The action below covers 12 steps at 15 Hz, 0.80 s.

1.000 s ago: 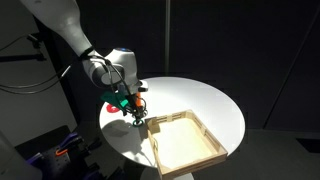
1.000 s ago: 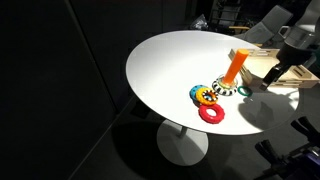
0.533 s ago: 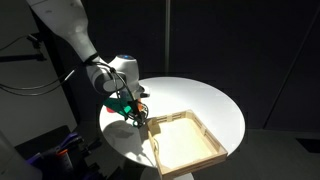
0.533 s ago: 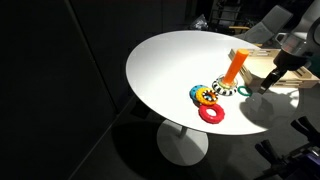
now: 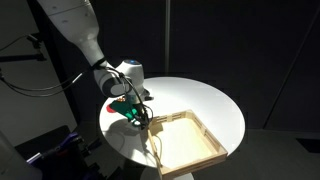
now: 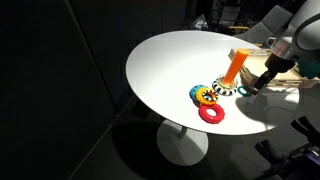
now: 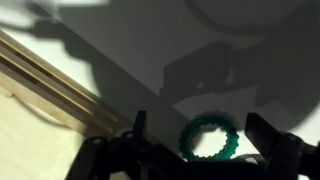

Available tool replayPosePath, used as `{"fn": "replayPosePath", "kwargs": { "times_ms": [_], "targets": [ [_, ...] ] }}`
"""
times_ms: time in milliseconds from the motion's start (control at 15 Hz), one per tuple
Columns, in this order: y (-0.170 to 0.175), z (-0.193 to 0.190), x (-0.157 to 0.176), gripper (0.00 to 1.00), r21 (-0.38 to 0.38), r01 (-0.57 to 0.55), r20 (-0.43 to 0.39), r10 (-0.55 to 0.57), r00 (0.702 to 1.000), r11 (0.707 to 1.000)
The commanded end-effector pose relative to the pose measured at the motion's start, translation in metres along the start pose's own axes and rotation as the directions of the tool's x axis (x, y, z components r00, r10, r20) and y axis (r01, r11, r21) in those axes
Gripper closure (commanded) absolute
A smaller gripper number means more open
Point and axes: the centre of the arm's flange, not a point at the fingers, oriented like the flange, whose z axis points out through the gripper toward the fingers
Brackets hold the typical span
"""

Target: Put the green ring on the orange ring holder

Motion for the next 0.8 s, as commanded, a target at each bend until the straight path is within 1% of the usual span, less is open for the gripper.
{"fn": "replayPosePath", "kwargs": {
  "times_ms": [0,467,733],
  "targets": [
    [0.006,0.012,0.02,0.0,0.007,0.028,-0.009,-0.028,1.0,1.0],
    [-0.004,0.018,0.049,0.0,0.004,0.072,-0.018,-0.072,0.997,0.997],
    [-0.01,0.018,0.058,0.0,0.006,0.098,-0.024,-0.098,0.995,0.995]
  ]
}}
